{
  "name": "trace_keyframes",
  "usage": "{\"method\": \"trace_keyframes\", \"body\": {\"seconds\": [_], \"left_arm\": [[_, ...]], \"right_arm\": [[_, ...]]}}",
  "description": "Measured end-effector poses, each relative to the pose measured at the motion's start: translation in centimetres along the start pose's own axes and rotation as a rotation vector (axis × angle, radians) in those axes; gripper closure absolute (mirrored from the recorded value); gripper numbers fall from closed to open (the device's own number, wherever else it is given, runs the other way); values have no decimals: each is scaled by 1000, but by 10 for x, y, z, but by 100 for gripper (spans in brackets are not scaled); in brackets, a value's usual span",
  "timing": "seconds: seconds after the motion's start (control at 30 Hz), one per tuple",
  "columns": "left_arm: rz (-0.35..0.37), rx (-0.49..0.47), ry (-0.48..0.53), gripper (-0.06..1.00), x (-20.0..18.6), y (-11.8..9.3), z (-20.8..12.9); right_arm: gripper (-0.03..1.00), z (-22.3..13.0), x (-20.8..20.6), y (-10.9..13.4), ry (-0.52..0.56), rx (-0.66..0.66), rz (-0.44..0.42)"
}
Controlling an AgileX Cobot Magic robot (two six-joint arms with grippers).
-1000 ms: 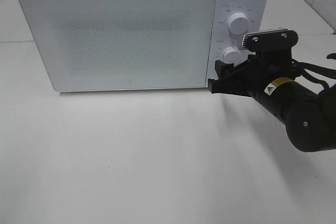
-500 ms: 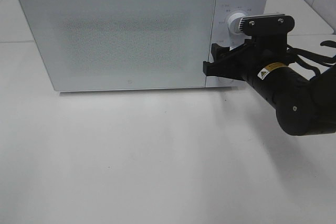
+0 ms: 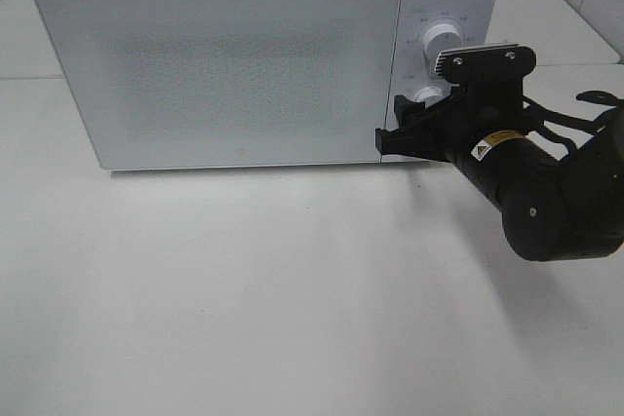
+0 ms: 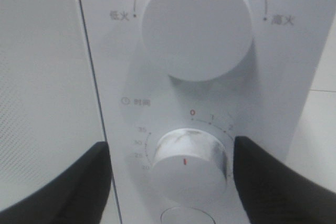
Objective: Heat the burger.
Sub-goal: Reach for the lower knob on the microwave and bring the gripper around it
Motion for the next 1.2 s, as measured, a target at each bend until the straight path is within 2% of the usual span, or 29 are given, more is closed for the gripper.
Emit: {"method": "trace_keyframes", "body": {"seconds": [0.23, 0.8, 0.9, 0.93, 1.2], "left_arm": [[0, 0, 0, 94, 0, 0, 0], [0, 0, 0, 94, 0, 0, 0], [0, 0, 0, 94, 0, 0, 0], [0, 0, 0, 94, 0, 0, 0], [0, 0, 0, 94, 0, 0, 0]], "right_arm": [[43, -1, 0, -4, 5, 5, -20], [45, -9, 1, -3, 17, -1, -19], [49, -8, 1, -3, 13, -1, -21], [54, -8, 1, -4, 15, 3, -29], [55, -8, 1, -5, 15, 4, -32]]}}
Point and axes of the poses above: a point on each arm's last joint axis where the gripper is mounted, x pointing out along that axis toward the gripper, y along the wrist's bending axis when the last joint is at zero, z = x × y, the point moved 10 cm from there along x, pointing out along that axis toward the gripper, and after that the axes turned 7 degrees about -x, right-handed, at the moved point
